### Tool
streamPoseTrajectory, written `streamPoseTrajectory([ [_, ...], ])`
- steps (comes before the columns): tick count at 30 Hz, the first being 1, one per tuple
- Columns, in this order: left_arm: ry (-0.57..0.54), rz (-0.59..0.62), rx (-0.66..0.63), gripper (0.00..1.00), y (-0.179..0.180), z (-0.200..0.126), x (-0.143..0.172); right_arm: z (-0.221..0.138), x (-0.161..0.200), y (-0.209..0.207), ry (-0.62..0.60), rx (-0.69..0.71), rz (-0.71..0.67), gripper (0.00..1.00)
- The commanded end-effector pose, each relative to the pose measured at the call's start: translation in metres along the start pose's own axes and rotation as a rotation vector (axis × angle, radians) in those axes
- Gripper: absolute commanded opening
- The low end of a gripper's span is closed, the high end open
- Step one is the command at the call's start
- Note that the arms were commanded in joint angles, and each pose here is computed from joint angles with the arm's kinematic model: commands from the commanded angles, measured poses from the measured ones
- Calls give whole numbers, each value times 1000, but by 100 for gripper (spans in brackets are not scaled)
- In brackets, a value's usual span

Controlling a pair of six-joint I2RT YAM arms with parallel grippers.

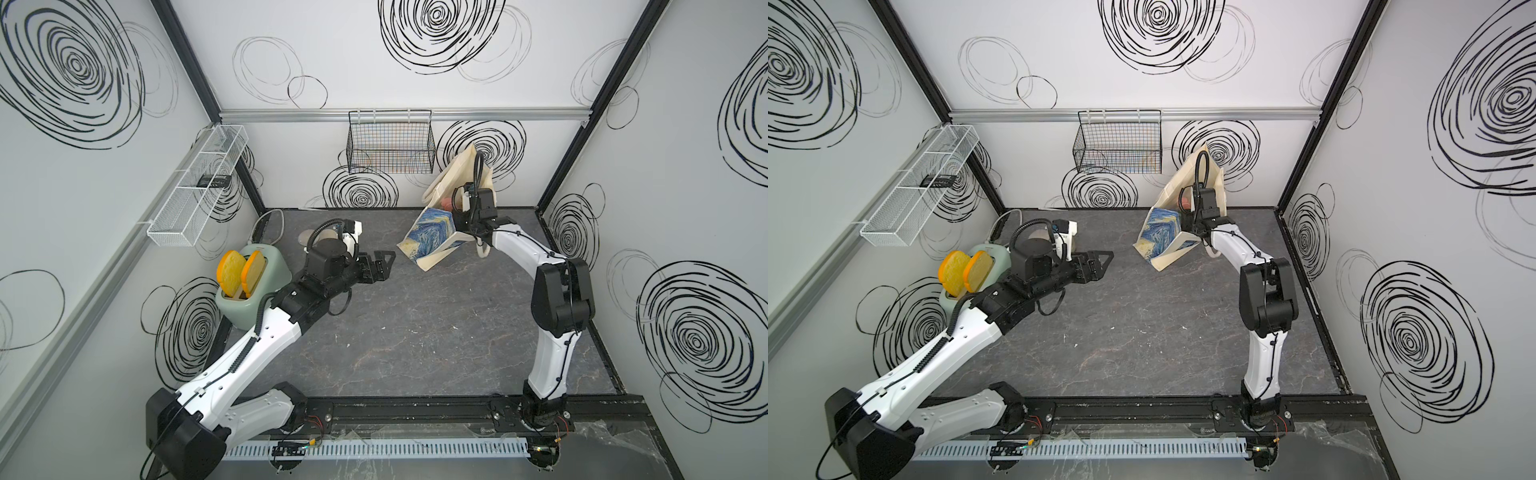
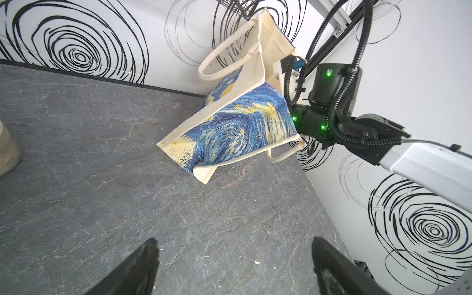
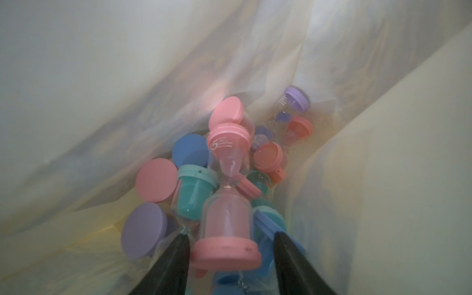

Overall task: Put the hourglass into the canvas bag
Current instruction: Place the hourglass in the canvas bag, then reset both arms

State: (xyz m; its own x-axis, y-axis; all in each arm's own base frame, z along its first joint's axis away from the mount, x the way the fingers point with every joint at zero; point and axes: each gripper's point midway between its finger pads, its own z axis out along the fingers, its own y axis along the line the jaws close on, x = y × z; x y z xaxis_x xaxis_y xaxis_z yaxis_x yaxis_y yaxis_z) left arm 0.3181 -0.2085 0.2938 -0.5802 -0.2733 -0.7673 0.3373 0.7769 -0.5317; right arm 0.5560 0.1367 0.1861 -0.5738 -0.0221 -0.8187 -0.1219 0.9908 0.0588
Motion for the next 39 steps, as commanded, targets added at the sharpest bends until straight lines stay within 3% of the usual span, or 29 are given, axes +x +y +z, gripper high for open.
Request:
streamPoseTrajectory([
  [1,-82,18,16,96,-6,-4,-24,-36,-41,2,-121,-17,9,64],
  [7,-116,18,-16,96,5,-12,-36,-80,-68,6,-221,-57,20,79],
  [13,-181,-15,-116,96,45,-29,-54,-142,-83,-1,-319,-56,58,90],
  [17,-243,-56,-245,96,92,-42,-60,-182,-69,-15,-375,-20,110,99],
  [23,-365,-94,-491,96,173,-59,-50,-229,-16,-53,-451,117,195,97],
  [28,-502,-101,-636,96,241,-77,-36,-227,60,-112,-481,312,309,97],
  [32,-644,-34,-750,96,271,-102,-28,-219,108,-163,-524,479,326,97],
  [37,-610,126,-816,96,284,-90,-17,-185,135,-196,-446,468,388,97],
  [39,-587,229,-810,96,282,-75,-10,-168,137,-189,-448,398,338,97],
])
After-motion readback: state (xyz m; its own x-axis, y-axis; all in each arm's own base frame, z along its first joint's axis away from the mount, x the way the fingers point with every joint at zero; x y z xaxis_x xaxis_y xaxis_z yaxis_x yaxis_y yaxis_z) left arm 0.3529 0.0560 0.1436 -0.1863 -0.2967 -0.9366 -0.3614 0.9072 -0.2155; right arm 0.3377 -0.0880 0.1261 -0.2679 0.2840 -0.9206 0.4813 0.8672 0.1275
